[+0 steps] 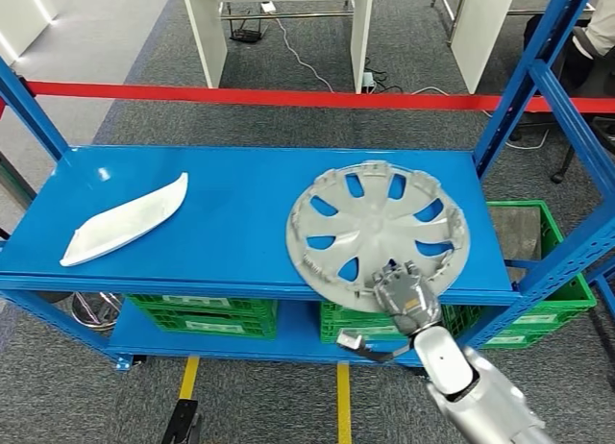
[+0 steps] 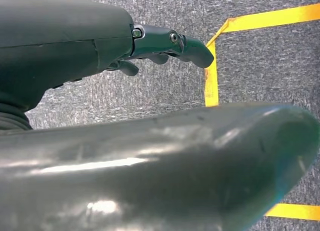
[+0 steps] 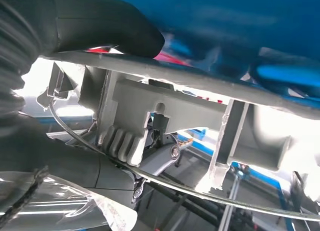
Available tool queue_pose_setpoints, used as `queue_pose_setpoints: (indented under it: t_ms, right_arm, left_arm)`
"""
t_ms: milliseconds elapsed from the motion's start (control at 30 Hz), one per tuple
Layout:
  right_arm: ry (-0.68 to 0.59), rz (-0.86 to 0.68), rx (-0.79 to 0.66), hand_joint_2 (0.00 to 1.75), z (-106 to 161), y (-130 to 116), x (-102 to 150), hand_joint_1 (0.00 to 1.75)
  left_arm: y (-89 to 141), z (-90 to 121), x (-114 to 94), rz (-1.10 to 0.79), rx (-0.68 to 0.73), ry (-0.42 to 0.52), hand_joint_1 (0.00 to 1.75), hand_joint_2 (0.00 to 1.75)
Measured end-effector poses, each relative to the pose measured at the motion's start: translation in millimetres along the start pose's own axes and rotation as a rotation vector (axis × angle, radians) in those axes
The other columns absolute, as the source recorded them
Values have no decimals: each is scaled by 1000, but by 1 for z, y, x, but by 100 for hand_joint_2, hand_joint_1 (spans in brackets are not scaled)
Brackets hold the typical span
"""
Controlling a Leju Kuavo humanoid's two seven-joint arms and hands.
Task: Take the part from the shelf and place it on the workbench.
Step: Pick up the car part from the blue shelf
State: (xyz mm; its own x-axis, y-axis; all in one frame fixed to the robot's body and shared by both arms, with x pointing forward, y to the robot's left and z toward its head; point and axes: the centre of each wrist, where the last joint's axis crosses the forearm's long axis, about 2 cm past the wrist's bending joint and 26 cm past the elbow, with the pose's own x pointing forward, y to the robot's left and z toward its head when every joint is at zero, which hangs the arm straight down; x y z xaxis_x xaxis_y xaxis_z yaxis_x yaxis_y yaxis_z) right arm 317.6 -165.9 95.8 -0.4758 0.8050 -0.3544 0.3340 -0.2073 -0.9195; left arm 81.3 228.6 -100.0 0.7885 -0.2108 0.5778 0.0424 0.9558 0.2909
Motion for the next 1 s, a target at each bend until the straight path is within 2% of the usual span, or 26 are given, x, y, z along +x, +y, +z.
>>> queue_pose_setpoints:
  t_ms: [333,1000]
  right_arm:
    - [49,66,-98,175,-11,-29,-54,175]
    - [42,173,-231,175,-21,-77,-102,175]
  left_arm:
    - [2,-1,-1,1,10,-9,0,0]
    - [4,-1,-1,-10,22,-63,0,0]
